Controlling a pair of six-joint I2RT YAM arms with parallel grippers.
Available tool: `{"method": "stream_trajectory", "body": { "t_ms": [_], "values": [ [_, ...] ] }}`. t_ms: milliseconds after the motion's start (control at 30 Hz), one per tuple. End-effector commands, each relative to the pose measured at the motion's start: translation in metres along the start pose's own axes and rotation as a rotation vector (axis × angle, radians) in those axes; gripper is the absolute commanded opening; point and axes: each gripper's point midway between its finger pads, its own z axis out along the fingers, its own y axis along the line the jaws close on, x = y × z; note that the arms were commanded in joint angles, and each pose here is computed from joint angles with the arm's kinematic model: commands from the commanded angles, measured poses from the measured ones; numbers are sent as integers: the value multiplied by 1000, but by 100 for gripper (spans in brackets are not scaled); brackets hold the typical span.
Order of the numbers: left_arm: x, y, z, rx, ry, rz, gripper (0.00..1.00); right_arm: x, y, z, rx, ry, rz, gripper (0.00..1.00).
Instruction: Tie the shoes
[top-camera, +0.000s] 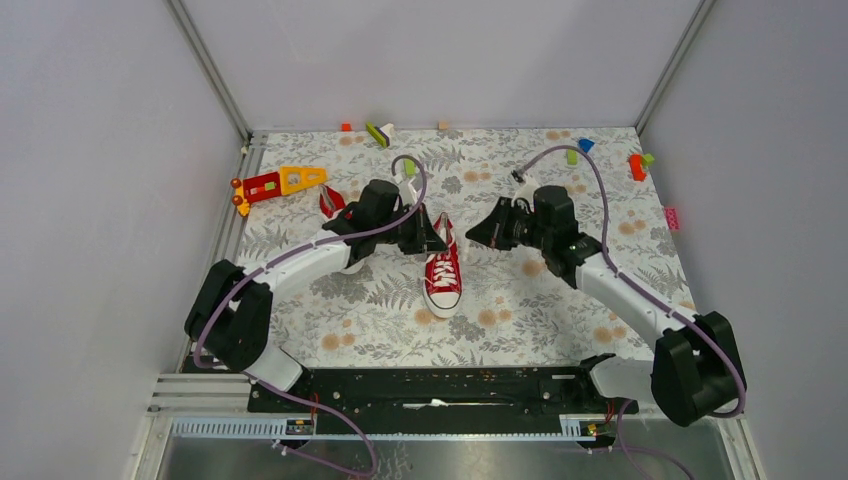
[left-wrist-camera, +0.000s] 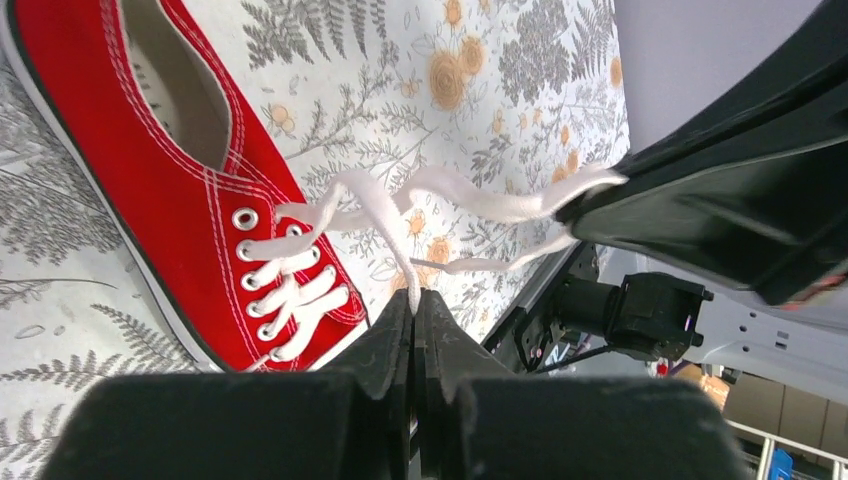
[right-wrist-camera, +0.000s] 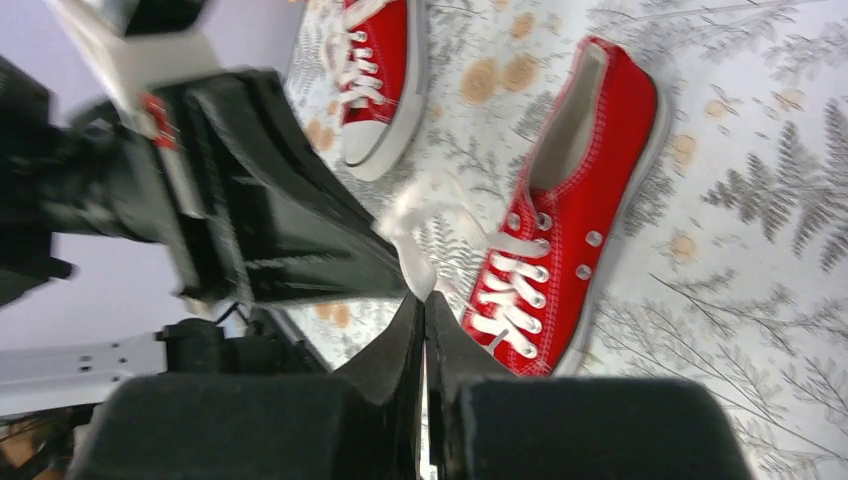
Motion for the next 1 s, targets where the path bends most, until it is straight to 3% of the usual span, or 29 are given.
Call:
{"method": "stream_trajectory", "body": {
  "t_ms": [0, 333, 667, 967],
  "values": [
    [-1, -26, 1, 80, -42, 30, 0, 2, 31, -8, -67, 157, 65, 0],
    [10, -41, 33, 67, -215, -44, 0, -13, 56, -24, -123, 233, 204, 0],
    [19, -33, 39, -29, -453, -42, 1, -48, 77, -18, -222, 208, 337, 0],
    [7, -83, 44, 214, -539, -140, 1, -66, 85, -5, -282, 215, 388, 0]
  ]
}}
